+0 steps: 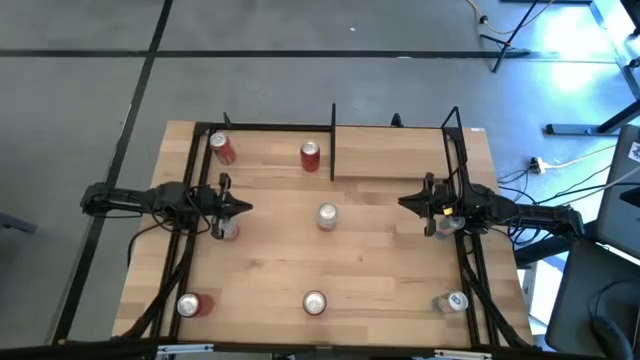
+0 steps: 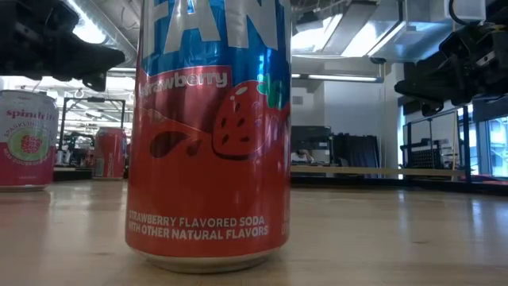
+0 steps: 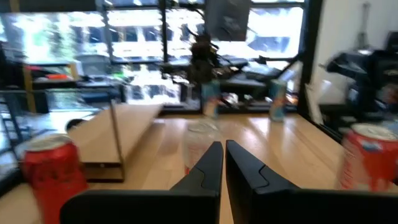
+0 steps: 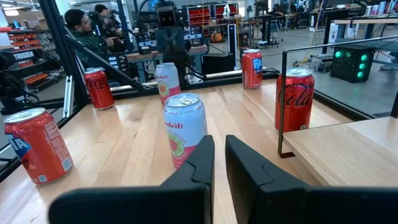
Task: Place canned beverage on shelf
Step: Put the right pink white soda can on the shelf
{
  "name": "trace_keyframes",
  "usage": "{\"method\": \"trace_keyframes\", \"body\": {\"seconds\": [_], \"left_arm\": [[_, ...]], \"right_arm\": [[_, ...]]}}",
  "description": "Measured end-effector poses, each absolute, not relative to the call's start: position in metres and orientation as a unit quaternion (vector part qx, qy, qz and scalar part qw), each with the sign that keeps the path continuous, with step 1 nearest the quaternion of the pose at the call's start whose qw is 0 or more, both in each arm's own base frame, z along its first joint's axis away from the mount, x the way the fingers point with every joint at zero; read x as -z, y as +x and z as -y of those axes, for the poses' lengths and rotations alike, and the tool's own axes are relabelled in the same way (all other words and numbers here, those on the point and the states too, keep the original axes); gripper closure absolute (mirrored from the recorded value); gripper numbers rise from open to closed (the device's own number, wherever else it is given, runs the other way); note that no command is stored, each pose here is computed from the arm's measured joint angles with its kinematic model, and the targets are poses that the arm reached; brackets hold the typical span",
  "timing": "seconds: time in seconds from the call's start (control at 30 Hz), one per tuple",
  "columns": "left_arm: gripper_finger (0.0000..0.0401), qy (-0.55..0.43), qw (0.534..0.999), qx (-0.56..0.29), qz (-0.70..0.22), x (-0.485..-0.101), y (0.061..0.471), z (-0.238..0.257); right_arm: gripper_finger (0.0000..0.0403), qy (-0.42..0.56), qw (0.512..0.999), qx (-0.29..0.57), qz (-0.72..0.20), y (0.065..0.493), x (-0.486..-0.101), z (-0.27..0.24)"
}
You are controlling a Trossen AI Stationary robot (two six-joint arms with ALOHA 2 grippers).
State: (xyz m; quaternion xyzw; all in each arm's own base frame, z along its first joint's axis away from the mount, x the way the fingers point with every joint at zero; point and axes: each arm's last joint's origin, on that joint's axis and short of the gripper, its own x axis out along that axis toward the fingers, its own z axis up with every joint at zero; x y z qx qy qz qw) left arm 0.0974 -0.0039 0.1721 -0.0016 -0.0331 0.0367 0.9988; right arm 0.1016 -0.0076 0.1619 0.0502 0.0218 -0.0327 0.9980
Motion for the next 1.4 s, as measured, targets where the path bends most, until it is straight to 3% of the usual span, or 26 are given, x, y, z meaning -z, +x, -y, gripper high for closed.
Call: {"method": "trace_keyframes", "body": {"seconds": [0.33, 0.7, 0.97, 1.4], "left_arm": [[0.04, -0.023, 0.982, -0.069, 0.173, -0.199, 0.092, 0.001], [0.04, -0.004, 0.963, -0.072, 0.258, -0.216, 0.09, 0.002], [0.04, 0.048, 0.968, -0.078, 0.234, -0.214, 0.106, 0.003], [0.04, 0.043, 0.979, -0.065, 0.189, -0.222, 0.132, 0.006]], "right_arm": [[0.0375, 0.05, 0.998, 0.033, -0.005, 0.102, -0.165, 0.008], [0.0375, 0.048, 0.995, 0.068, 0.057, 0.102, -0.181, 0.01], [0.0375, 0.047, 0.996, 0.074, 0.021, 0.115, -0.205, 0.011], [0.0375, 0.007, 0.995, 0.081, -0.057, 0.176, -0.247, 0.016]]}}
